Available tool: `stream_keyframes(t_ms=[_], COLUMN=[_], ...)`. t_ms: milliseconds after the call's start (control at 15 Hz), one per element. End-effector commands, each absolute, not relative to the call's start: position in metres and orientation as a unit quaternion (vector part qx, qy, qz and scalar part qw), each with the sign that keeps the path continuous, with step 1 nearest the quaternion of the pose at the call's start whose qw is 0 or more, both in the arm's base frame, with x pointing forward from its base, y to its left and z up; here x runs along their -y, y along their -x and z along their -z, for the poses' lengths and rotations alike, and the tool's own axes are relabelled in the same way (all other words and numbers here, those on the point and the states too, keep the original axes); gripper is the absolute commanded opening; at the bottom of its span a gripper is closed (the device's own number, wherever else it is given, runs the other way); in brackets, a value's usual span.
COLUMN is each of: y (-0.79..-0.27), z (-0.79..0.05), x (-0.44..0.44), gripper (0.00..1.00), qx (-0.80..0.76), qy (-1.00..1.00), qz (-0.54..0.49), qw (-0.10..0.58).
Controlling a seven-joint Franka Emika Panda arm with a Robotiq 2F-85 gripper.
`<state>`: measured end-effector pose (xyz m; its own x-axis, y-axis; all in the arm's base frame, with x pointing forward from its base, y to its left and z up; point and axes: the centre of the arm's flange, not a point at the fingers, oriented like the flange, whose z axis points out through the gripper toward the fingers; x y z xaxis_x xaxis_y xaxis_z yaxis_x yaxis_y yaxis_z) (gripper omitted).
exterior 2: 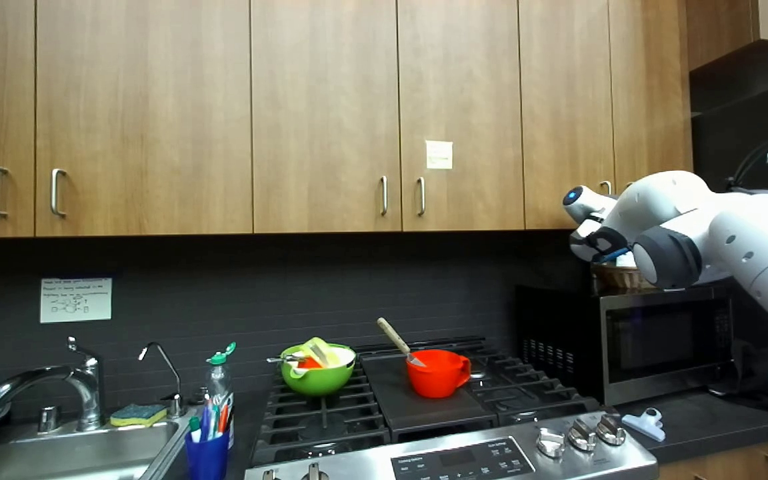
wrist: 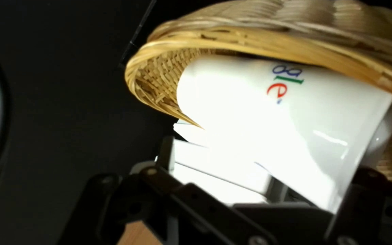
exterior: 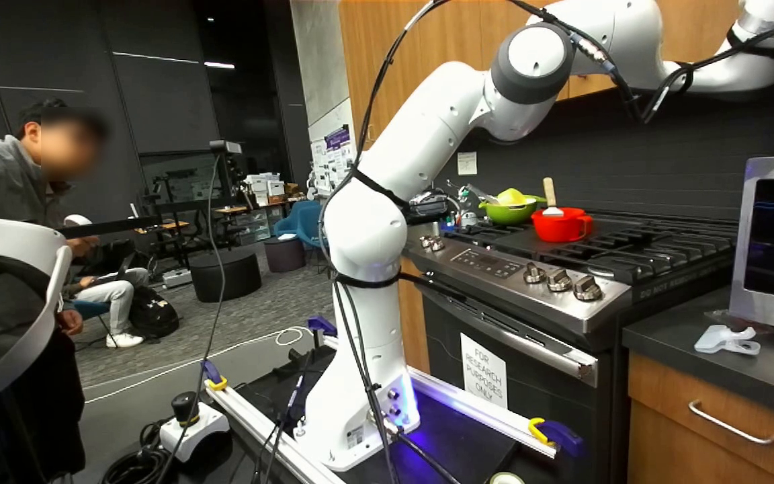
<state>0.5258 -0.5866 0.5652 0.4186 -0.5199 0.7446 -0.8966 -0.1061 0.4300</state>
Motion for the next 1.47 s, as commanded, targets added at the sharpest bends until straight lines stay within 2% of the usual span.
stream_keyframes(t_ms=[0, 267, 333, 400, 533, 800, 1000, 1400], y=[-0.5352, -0.5335, -0.5329, -0.5325, -0.5312, -0.5294, -0.5296, -0.5279], z=[-0.5731, -0.5734, -0.5728, -0.5721, -0.5726, -0.5709, -0.5718, -0.5734], x=[0.6020, 0.6034, 0.6031, 0.6027, 0.6023, 0.6038, 0.6069, 0.6119], gripper=[1.00, 1.00, 0.75, 0.74, 0.61, 0.28, 0.08, 0.01], qx=[0.491, 0.487, 0.488, 0.488, 0.492, 0.501, 0.509, 0.539], qy=[-0.684, -0.680, -0.683, -0.684, -0.685, -0.684, -0.682, -0.659], qz=[-0.212, -0.208, -0.206, -0.206, -0.203, -0.195, -0.187, -0.174], qw=[0.497, 0.507, 0.503, 0.501, 0.498, 0.493, 0.491, 0.495])
